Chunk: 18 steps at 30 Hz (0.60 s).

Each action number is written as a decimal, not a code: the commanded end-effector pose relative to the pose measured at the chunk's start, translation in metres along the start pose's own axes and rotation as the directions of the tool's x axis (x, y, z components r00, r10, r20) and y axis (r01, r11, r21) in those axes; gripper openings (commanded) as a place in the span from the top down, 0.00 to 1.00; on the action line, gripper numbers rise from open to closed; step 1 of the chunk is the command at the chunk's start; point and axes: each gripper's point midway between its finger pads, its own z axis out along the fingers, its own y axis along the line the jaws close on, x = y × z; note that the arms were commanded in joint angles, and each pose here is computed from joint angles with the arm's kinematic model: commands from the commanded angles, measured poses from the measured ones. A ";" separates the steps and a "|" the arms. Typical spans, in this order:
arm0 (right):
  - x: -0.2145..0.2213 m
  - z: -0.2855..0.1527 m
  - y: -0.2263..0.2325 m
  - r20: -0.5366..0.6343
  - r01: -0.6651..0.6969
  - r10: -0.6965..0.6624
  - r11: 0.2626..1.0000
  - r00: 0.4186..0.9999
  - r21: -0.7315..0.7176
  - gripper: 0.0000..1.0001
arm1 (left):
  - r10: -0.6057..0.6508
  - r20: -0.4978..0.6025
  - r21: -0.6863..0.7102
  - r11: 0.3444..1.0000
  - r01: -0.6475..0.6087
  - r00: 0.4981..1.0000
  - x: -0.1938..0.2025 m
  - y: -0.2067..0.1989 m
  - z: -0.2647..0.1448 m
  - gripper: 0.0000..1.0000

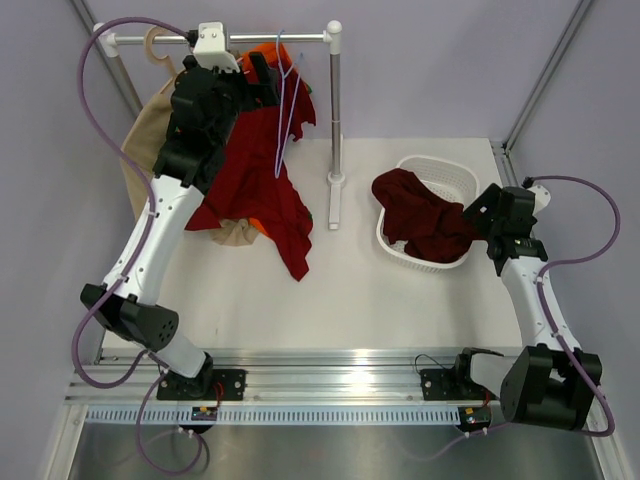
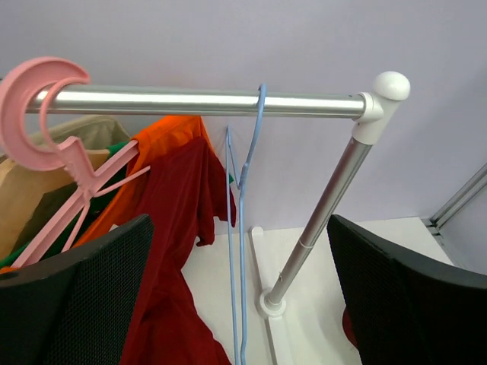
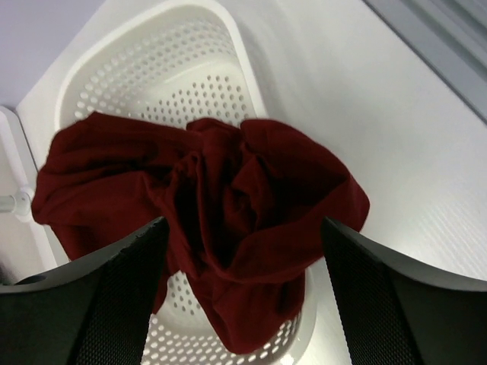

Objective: Remove the t-shirt from the hanger

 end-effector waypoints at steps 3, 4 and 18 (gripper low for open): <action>0.019 -0.021 0.002 -0.057 -0.012 0.009 0.998 0.998 -0.066 0.22 | -0.072 0.058 -0.015 0.997 0.073 0.996 -0.020 0.006 -0.033 0.01; 0.024 -0.023 0.002 -0.073 -0.009 0.004 0.997 0.997 -0.076 0.23 | -0.091 0.034 -0.016 0.996 0.091 0.995 -0.008 0.007 -0.036 0.01; 0.023 0.008 0.012 -0.125 -0.001 -0.007 0.998 0.992 -0.065 0.35 | -0.250 -0.033 0.102 0.962 0.252 0.968 0.005 -0.012 -0.158 0.01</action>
